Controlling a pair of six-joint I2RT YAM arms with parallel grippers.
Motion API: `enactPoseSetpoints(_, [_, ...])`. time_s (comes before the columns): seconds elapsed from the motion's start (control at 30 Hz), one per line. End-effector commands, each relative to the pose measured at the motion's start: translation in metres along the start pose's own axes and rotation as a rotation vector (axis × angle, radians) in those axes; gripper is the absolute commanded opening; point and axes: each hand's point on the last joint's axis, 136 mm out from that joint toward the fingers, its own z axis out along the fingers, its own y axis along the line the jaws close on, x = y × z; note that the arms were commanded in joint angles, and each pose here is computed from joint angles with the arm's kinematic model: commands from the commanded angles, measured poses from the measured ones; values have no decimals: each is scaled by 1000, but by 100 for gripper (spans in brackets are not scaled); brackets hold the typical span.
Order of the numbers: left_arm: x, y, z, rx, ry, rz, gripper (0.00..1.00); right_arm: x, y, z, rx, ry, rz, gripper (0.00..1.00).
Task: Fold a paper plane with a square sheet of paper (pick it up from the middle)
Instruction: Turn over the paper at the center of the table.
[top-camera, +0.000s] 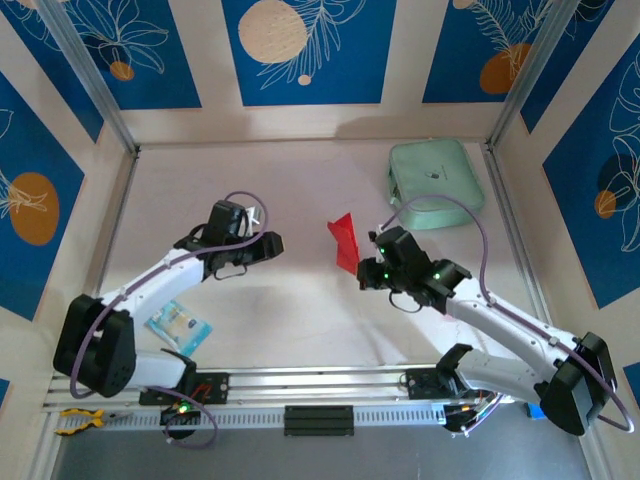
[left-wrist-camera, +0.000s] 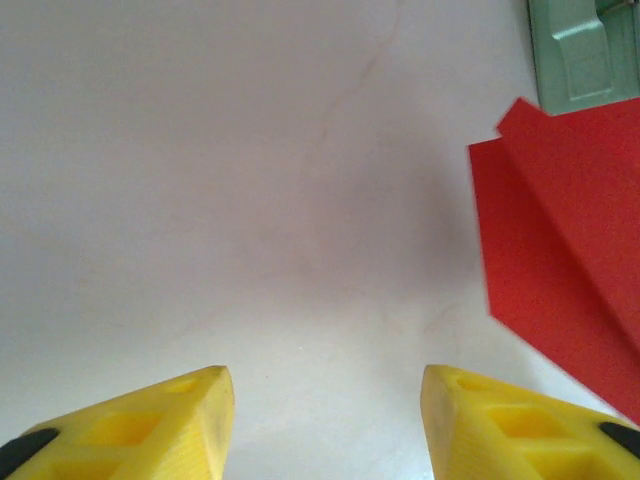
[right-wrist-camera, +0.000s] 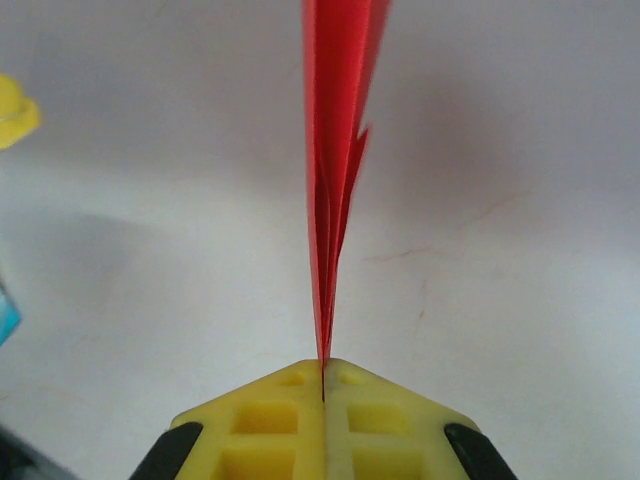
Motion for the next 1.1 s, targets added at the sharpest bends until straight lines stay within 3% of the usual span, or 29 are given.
enactPoseSetpoints(0.0, [-14, 16, -31, -140, -43, 110, 55, 4, -27, -9, 213, 49, -132, 4])
enactPoseSetpoints(0.17, [-12, 21, -39, -151, -68, 98, 59, -9, -32, -17, 418, 22, -324, 4])
enactPoseSetpoints(0.3, [-9, 22, -35, -141, -67, 70, 61, -13, -42, -22, 658, 108, -443, 3])
enactPoseSetpoints(0.4, [-9, 27, -37, -165, -74, 62, 62, -9, -32, -9, 716, 142, -571, 3])
enactPoseSetpoints(0.6, [-11, 42, -42, -247, -91, 40, 62, 29, 13, 36, 577, 234, -804, 5])
enactPoseSetpoints(0.77, [-13, 46, -41, -251, -96, 22, 65, 78, 56, 63, 289, 334, -808, 12])
enactPoseSetpoints(0.93, [-10, 45, -36, -228, -83, 10, 66, 90, 75, 70, 179, 364, -719, 34])
enactPoseSetpoints(1.07, [-6, 40, -31, -188, -66, -9, 67, 80, 87, 68, 69, 328, -627, 46])
